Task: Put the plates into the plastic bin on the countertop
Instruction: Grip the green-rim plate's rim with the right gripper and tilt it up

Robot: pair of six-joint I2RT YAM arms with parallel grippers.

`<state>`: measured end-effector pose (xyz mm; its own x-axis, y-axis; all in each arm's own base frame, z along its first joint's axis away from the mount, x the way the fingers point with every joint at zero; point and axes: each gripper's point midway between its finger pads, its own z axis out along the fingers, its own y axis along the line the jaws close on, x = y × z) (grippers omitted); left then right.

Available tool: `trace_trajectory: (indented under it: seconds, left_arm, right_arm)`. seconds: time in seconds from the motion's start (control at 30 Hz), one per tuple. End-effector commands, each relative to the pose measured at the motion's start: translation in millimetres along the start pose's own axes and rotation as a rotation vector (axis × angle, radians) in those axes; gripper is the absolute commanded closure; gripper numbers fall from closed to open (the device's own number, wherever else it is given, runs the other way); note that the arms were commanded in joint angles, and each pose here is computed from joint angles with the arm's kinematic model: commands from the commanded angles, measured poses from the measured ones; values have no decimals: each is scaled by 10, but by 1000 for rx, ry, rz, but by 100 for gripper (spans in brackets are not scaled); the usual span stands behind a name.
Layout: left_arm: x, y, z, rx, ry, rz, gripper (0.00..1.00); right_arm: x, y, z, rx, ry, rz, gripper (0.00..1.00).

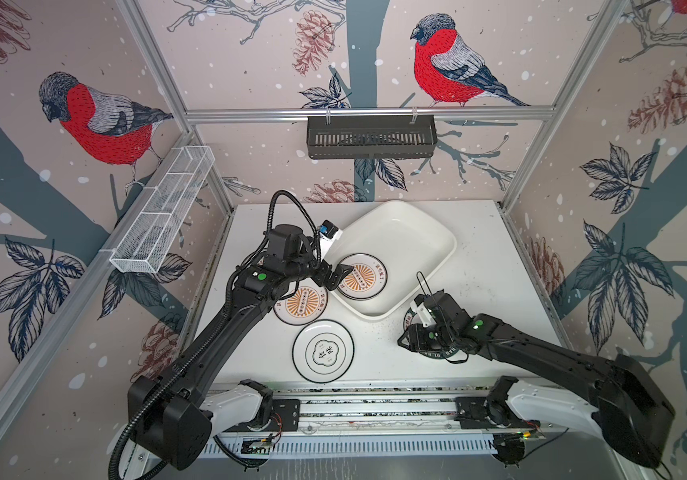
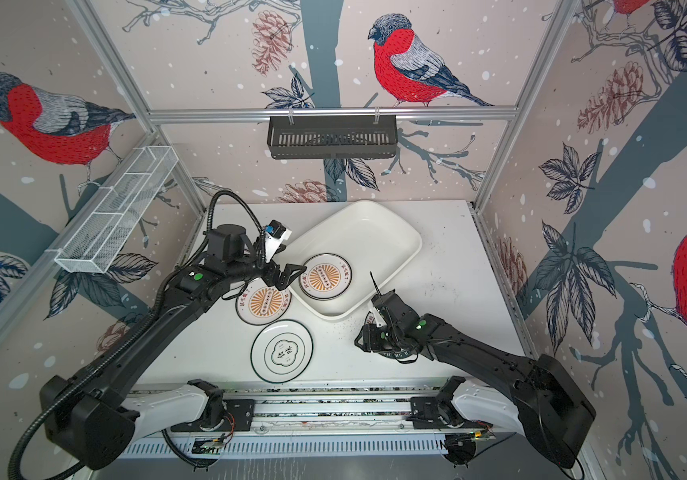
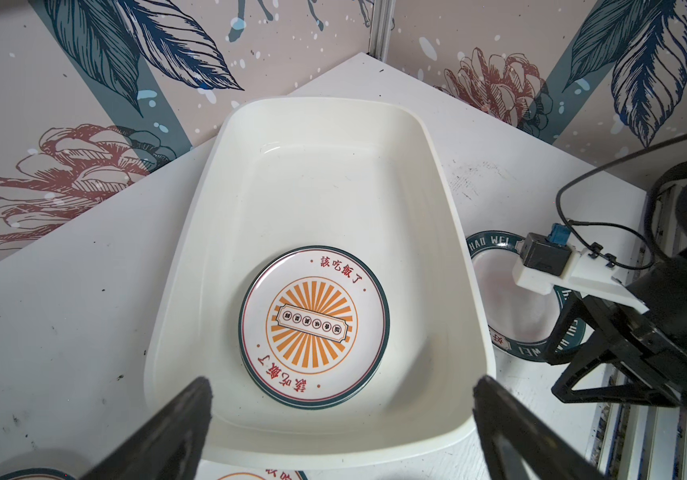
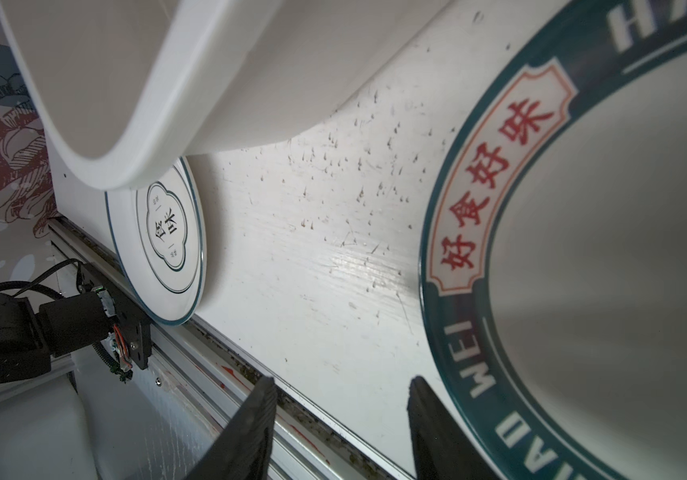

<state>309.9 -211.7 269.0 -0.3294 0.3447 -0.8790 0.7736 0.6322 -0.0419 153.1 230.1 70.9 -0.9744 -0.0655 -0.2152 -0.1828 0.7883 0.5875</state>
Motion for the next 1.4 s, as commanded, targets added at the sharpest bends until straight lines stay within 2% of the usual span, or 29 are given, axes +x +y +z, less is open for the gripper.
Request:
trace_trajectory:
  seconds: [0.0,0.23,0.4,0.6,0.77,1.07,1.37]
  left_arm:
    - [-55,25,5,-12,-14,22,3]
    - [-98,4,-30,-7,-27,27,3]
    - [-110,-30,-24,14,-36,29,3]
    - [-61,-38,1,21,-26,24,3]
    - [-57,-77,-24,34,-37,23,3]
    - [-75,-135,-48,59,-50,35,3]
    - [-18,-167,-60,69,-43,53,3]
  right_arm:
    - [16,-24,-66,6,6,-2,48]
    - [-187,-197,-240,57,-91,82,49]
    - [-393,-389,-482,111,-216,170,48]
    - [-623,-763,-813,183,-391,303,48]
    - [-613,-1192,-1001,256,-458,440,47]
    - [-387,-1598,-1015,296,-483,595,46]
    - [-204,-1607,-760,221,-406,617,49]
